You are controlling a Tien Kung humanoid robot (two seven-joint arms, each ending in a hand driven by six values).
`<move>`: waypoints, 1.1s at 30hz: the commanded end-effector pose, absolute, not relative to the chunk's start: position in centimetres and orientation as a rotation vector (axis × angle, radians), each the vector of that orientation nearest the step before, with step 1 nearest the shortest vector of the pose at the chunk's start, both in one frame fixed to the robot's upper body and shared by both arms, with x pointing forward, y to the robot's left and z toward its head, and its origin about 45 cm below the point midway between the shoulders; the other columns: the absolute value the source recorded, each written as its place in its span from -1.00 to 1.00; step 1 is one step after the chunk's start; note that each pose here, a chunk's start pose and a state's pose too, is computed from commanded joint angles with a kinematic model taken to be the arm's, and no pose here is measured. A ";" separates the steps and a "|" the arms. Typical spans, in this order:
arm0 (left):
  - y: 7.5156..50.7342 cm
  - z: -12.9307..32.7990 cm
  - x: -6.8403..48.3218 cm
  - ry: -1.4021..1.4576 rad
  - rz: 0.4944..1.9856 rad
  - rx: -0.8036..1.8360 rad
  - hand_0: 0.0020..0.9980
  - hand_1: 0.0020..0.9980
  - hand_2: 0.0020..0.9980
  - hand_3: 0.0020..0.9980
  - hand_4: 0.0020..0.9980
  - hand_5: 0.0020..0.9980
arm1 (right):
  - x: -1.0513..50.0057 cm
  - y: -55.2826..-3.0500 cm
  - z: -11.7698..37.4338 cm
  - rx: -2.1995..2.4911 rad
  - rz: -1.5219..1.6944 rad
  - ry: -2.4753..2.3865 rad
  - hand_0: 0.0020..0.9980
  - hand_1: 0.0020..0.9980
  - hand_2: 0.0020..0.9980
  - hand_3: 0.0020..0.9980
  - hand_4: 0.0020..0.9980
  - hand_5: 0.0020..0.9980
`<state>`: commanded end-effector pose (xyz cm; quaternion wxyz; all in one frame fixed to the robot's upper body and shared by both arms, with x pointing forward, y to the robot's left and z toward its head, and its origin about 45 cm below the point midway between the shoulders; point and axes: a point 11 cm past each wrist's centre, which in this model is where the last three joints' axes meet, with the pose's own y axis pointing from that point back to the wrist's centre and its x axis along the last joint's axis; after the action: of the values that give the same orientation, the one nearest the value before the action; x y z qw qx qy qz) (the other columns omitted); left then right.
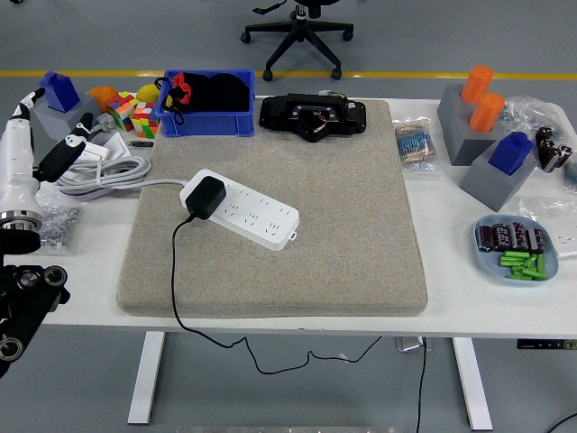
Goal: Press the white button,pick up the black plug,place it near the board,insert it into the board
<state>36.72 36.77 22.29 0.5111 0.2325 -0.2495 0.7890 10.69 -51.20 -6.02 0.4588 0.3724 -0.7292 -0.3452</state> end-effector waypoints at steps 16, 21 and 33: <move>36.8 22.1 36.6 -0.584 1.904 0.564 1.00 0.89 0.83 0.75 0.69 0.40 | 10.9 -50.8 -6.2 0.924 -0.862 -1.792 0.25 0.20 0.18 0.17 0.30 -0.22; 37.1 22.1 36.6 -0.581 1.913 0.572 1.00 0.89 0.83 0.75 0.69 0.40 | 11.1 -50.8 -6.1 0.927 -0.863 -1.795 0.25 0.20 0.18 0.17 0.30 -0.22; 37.2 22.1 36.5 -0.574 1.915 0.572 0.99 0.89 0.83 0.74 0.69 0.40 | 11.0 -50.8 -6.2 0.926 -0.865 -1.788 0.25 0.20 0.18 0.17 0.30 -0.22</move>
<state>36.49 37.21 22.07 0.5066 0.2370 -0.2379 0.7941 10.99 -50.77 -6.19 0.4575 0.3758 -0.7254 -0.3510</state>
